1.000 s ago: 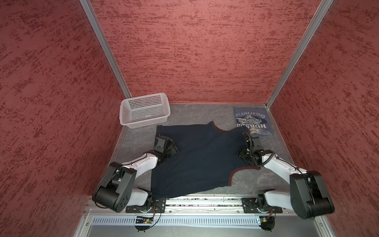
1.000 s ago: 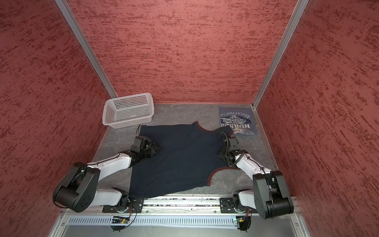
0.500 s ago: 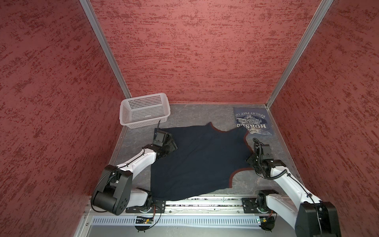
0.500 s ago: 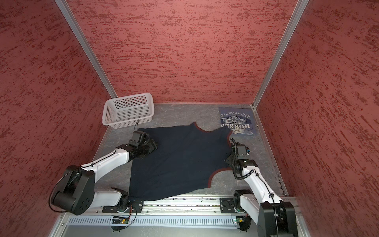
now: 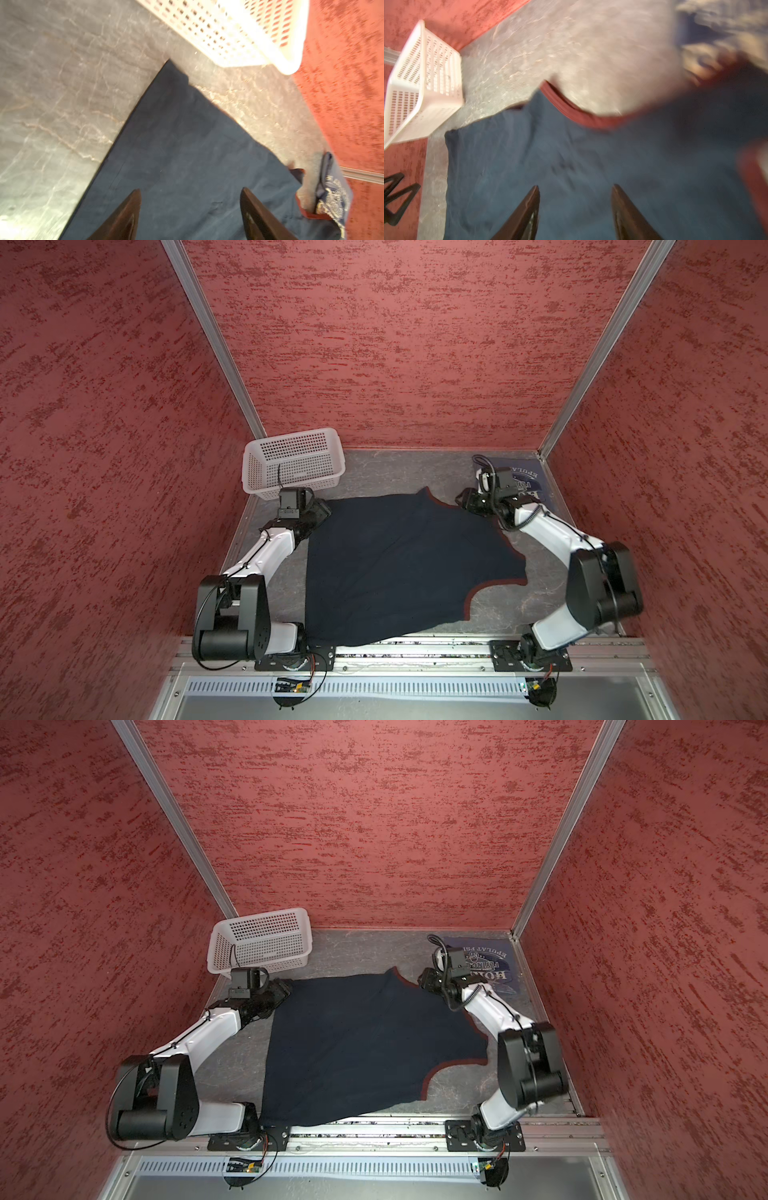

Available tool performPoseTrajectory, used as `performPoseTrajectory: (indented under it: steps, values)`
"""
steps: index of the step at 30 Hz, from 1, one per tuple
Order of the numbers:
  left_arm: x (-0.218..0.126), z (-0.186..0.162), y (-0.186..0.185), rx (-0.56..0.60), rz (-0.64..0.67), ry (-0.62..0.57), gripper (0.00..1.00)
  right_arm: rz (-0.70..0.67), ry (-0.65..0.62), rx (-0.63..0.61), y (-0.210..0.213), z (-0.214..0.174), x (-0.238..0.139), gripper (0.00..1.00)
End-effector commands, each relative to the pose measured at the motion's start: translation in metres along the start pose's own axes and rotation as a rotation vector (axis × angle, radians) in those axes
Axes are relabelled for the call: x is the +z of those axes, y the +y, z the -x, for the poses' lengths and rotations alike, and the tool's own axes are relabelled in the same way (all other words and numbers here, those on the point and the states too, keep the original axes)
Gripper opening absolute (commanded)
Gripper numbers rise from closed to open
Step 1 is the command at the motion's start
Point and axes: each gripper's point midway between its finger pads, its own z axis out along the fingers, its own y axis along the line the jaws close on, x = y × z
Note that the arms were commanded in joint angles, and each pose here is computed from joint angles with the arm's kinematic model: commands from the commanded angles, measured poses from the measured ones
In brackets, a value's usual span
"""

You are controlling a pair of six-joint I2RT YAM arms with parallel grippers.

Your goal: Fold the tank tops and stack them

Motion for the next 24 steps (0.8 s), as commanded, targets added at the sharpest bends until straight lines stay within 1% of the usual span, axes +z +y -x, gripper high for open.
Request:
performPoseTrajectory:
  steps: [1, 6, 10, 14, 19, 22, 24]
  values:
    - [-0.002, 0.011, -0.010, 0.008, -0.069, -0.020, 0.75, 0.061, 0.020, -0.081, 0.014, 0.018, 0.037, 0.56]
    - [0.002, 0.014, -0.004, -0.004, -0.077, -0.014, 0.75, 0.083, 0.084, -0.119, 0.026, 0.036, 0.090, 0.56]
    - [0.005, 0.016, 0.002, -0.013, -0.075, -0.009, 0.75, 0.101, 0.131, -0.134, 0.033, 0.036, 0.119, 0.56]
    - [0.006, 0.018, 0.004, -0.016, -0.075, -0.010, 0.75, 0.099, 0.165, -0.151, 0.036, 0.033, 0.140, 0.54]
    - [0.007, 0.020, 0.010, -0.025, -0.062, -0.011, 0.75, 0.091, 0.232, -0.166, 0.037, 0.013, 0.159, 0.52]
    - [0.009, 0.021, 0.014, -0.033, -0.055, -0.009, 0.75, 0.072, 0.251, -0.169, 0.034, 0.003, 0.164, 0.48]
    - [0.012, 0.021, 0.015, -0.035, -0.053, -0.001, 0.75, 0.066, 0.254, -0.173, 0.032, 0.000, 0.167, 0.41]
